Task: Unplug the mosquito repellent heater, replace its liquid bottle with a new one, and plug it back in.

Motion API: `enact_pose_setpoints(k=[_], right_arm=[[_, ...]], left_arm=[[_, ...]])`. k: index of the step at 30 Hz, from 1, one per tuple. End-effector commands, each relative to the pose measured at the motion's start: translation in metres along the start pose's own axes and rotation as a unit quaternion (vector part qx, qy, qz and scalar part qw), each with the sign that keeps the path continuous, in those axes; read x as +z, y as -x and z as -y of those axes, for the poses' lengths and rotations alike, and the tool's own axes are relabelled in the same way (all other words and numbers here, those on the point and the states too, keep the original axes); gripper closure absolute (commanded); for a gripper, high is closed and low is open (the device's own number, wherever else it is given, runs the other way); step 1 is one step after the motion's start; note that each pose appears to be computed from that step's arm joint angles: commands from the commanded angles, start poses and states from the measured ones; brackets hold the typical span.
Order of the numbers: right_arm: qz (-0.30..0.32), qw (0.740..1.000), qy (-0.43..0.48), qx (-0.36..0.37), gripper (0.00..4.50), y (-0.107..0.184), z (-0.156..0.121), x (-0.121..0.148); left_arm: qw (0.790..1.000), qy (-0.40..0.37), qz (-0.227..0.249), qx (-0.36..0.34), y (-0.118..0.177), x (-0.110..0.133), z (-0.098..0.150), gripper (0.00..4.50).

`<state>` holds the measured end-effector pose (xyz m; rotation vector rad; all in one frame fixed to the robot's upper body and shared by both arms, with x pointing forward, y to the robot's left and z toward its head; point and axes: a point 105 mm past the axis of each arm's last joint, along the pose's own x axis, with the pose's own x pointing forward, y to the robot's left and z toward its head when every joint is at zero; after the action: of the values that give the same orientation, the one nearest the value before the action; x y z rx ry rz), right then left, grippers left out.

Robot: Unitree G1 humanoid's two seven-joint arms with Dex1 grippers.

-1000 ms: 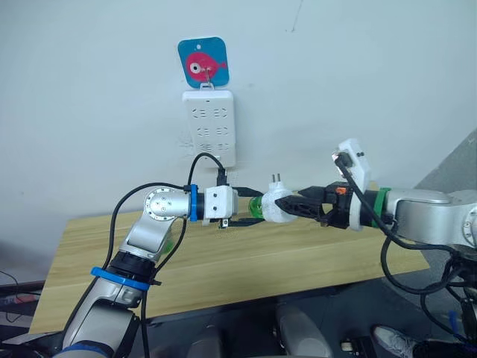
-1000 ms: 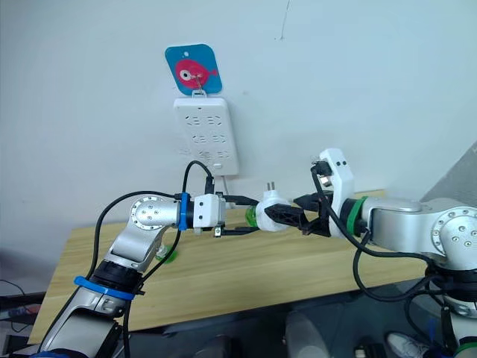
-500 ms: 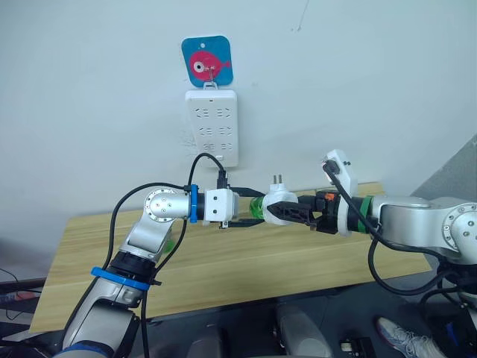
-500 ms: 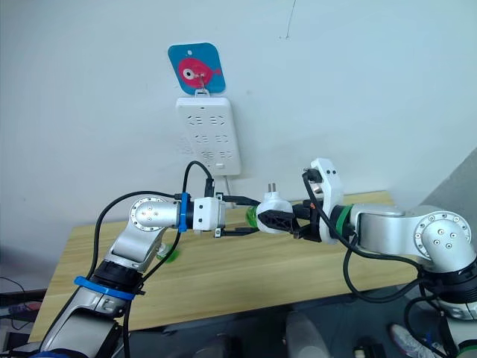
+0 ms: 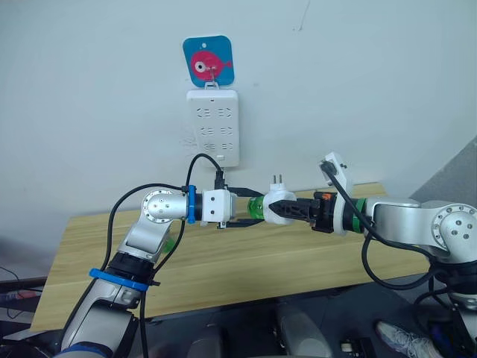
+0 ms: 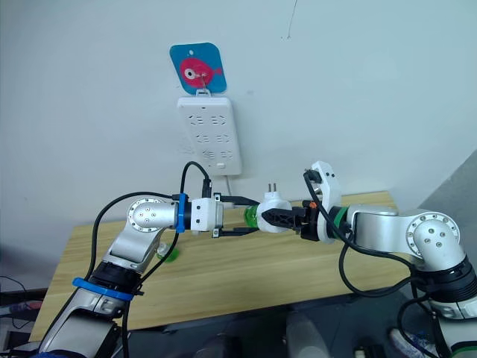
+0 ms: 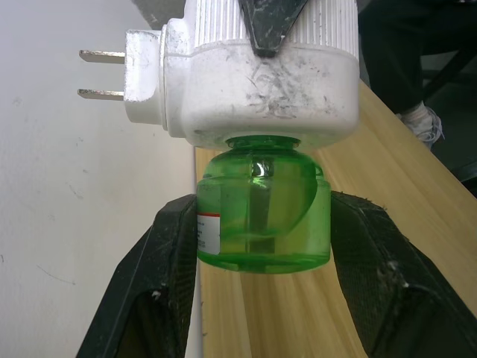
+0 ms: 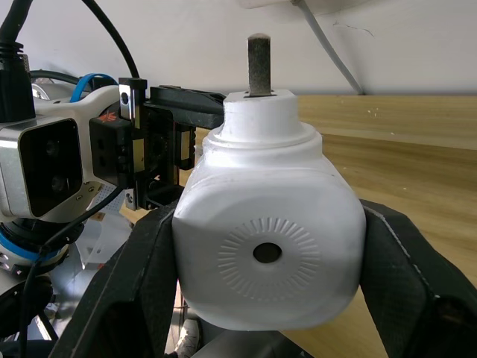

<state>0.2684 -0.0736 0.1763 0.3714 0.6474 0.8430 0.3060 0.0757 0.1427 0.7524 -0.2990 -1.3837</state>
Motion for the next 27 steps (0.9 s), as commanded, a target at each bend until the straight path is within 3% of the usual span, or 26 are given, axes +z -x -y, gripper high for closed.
enact_pose_setpoints(k=[1, 6, 12, 16, 20, 27], right_arm=[[0.007, 0.999, 0.006, 0.046, 1.54, -0.001, -0.019, 0.003], [0.013, 0.999, 0.000, 0.051, 1.54, 0.001, -0.019, 0.004], [0.030, 0.996, -0.012, 0.087, 1.54, 0.009, -0.020, 0.009], [0.040, 0.991, -0.025, 0.128, 1.54, 0.017, -0.021, 0.011], [0.030, 0.984, -0.033, 0.170, 1.54, 0.024, -0.021, 0.007], [0.020, 0.982, -0.039, 0.183, 1.54, 0.025, -0.020, 0.007]], left_arm=[[0.999, -0.019, 0.030, 0.020, -0.001, 0.014, -0.006, 2.23], [0.997, -0.004, 0.060, 0.038, 0.007, 0.021, -0.011, 2.23], [0.999, 0.047, 0.013, 0.023, 0.038, -0.006, -0.008, 0.28], [0.993, 0.101, 0.047, 0.037, 0.051, 0.001, -0.012, 0.26], [0.991, 0.097, 0.088, 0.018, 0.051, 0.026, -0.006, 0.26], [0.991, 0.085, 0.104, -0.009, 0.043, 0.044, 0.003, 0.26]])
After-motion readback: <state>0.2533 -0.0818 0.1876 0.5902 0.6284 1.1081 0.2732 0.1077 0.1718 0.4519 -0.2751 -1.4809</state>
